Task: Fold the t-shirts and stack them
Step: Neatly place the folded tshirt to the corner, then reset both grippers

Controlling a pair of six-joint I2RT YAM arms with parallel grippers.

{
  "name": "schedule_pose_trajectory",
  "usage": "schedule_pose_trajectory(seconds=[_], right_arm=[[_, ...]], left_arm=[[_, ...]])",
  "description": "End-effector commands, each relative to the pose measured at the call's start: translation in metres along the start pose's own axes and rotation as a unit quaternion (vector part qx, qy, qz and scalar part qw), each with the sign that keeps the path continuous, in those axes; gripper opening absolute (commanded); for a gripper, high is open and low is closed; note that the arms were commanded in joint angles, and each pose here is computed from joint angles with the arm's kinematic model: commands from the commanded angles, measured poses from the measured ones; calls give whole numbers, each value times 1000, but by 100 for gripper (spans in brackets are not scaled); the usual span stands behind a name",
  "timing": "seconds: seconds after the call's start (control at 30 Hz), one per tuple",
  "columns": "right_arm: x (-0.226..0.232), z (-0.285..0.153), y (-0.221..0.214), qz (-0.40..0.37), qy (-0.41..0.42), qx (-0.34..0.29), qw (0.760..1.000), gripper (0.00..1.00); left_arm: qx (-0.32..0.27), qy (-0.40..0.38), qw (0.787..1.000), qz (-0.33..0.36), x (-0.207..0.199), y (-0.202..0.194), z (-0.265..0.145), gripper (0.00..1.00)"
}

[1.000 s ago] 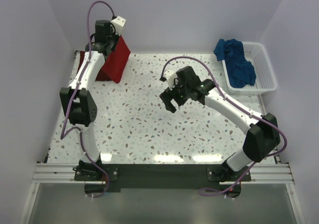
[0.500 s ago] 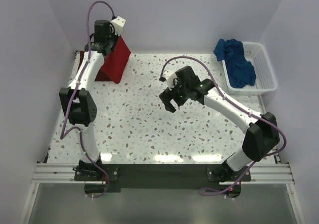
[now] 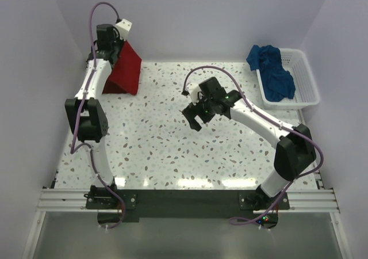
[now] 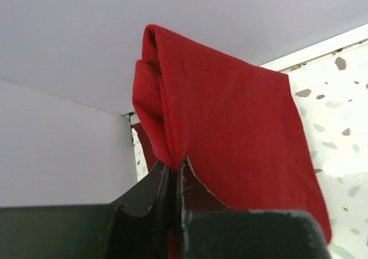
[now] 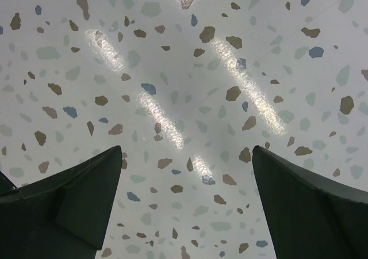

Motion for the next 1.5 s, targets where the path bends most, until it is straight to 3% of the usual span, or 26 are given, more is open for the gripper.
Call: schedule_pose_trajectory(seconds=[0.0,0.5,0.77,0.9,0.93,1.0,1.07,1.17,1.27,1.3,1.33,1.47], right_arm=[[-4,-3,13,-8,-1,-14,1000,99],[-7,12,13,-3,10,15,1000,99],[-7,14,13,-2,11,24,1000,99],[-7,15,12,-1,12,28,1000,99],[-7,14,13,-1,11,26,1000,99],[-7,11,14,3,10,25,1000,99],[-6,5,17,4,7,17,1000,99],[-6,-8,16,9,-3,3,1000,99],[-7,-23,14,23,-9,-17,1000,99],[-8,-27,13,26,-12,-25,999,99],[-8,-29,10,31,-14,-26,999,99],[-21,-50,4,55,-34,-49,997,99]], left_arm=[[-57,32,998,13,25,6,16,0],[-72,88,993,20,65,-47,62,0],[-40,101,994,19,66,-95,83,1],[-21,113,993,13,66,-114,100,20],[-7,131,991,12,66,-123,106,35],[-10,172,985,6,79,-117,109,55],[9,178,984,-16,88,-118,107,61],[-23,170,984,-53,108,-82,79,69],[-44,106,991,-66,111,-44,35,81],[-48,86,993,-69,111,-36,23,93],[-75,48,993,-73,109,-15,1,96],[-66,-56,990,-116,92,7,-58,100]])
Point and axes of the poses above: each gripper's point midway between its finger pads, its own z axis out along the fingers, its own x axis along the line the jaws close on, y = z × x, the point moved 10 cm from there along -z, back along the fingers, and after that the axes turned 4 degrees about -z, right-handed, at the moved point
